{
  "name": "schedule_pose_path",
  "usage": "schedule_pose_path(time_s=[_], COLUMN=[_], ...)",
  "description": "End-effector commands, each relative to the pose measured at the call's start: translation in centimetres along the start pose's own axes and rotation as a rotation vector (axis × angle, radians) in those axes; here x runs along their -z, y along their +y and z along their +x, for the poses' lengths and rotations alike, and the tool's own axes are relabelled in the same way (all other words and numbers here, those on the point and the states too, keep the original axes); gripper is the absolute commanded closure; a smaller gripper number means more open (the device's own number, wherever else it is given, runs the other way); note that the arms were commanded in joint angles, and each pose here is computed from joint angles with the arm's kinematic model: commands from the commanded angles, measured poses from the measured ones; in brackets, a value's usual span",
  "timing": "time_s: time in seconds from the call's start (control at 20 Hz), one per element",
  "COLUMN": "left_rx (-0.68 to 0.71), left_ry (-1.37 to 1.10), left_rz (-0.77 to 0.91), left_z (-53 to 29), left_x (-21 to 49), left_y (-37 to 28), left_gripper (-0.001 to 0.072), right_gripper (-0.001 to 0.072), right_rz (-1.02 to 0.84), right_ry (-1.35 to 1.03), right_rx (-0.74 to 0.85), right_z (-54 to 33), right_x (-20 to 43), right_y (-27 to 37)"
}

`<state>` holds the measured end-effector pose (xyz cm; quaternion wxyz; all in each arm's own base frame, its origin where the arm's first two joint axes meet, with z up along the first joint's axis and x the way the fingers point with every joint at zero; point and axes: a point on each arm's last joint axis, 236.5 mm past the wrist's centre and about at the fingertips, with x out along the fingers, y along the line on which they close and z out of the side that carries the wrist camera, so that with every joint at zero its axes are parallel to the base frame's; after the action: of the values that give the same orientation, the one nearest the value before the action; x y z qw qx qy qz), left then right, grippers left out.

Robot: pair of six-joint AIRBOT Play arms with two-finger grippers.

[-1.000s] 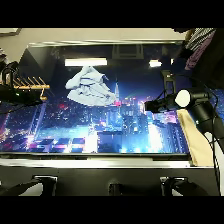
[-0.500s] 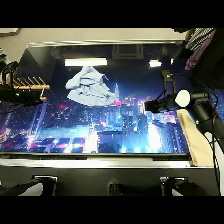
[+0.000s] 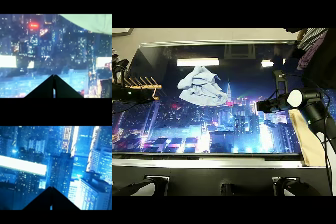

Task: Fold the clothes and pants, and hang the long-sleeved shirts on hangers.

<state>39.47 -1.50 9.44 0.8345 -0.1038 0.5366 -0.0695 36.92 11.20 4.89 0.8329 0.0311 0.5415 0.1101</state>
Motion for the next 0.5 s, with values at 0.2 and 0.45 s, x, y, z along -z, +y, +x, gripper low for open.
schedule_pose_path(time_s=[0.2, 0.45], left_rx=[-0.003, 0.038], left_ry=[-0.072, -0.122], left_rz=[-0.024, 0.044], left_z=[0.3, 4.8], left_x=[-1.8, -7.0], left_y=[0.1, -3.2], left_gripper=[0.0210, -0.0013], right_gripper=[0.0672, 0.0644], right_rz=[0.004, 0.005], right_ry=[0.006, 0.032], right_rx=[-0.001, -0.002], right_z=[0.0, 0.0], right_x=[0.1, 0.7], right_y=[0.1, 0.1])
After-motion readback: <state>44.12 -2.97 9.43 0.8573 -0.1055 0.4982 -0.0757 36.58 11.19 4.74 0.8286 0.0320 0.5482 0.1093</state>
